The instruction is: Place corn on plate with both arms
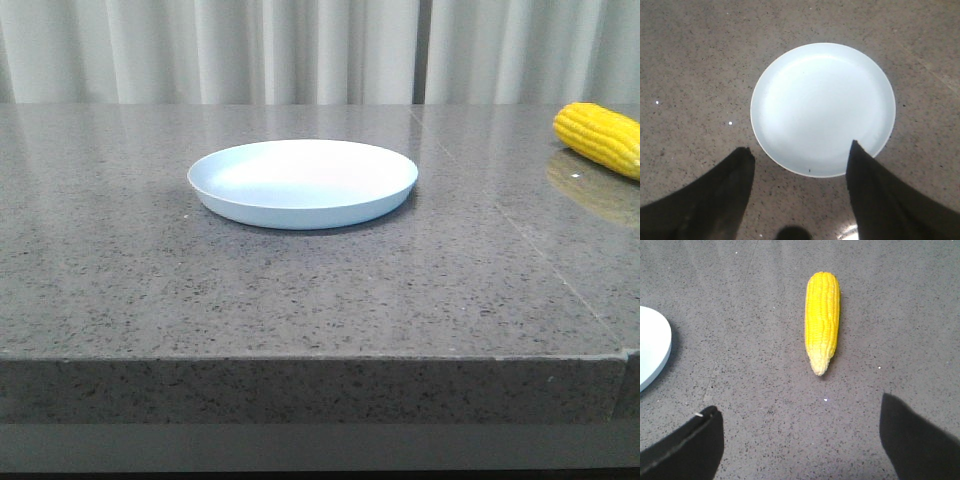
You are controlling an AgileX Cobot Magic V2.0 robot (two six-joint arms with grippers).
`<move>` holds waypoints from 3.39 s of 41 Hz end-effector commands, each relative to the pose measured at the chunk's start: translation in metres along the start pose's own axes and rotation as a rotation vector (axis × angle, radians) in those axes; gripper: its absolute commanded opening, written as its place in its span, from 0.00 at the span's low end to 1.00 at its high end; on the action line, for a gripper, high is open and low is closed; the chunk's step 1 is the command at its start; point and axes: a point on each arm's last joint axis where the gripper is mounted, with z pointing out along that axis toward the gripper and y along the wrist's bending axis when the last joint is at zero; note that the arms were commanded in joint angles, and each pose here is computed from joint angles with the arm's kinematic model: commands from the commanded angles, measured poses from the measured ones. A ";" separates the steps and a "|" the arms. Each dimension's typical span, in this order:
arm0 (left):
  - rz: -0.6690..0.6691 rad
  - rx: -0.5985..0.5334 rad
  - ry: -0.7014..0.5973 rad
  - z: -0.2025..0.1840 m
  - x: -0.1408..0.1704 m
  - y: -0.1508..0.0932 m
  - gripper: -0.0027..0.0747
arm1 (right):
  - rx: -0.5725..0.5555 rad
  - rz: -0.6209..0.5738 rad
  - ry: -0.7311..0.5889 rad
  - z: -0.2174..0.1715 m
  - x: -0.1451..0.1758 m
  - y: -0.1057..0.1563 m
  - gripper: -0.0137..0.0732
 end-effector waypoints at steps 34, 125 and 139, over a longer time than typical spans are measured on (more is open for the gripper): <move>-0.108 0.003 -0.317 -0.082 0.168 -0.020 0.56 | 0.000 -0.007 -0.095 -0.003 -0.014 0.000 0.91; -0.109 0.000 -0.391 -0.087 0.168 -0.020 0.56 | 0.029 -0.005 0.517 0.257 -0.106 -0.018 0.44; -0.109 0.000 -0.391 -0.087 0.168 -0.020 0.56 | -0.228 -0.148 0.455 0.190 -0.131 0.080 0.44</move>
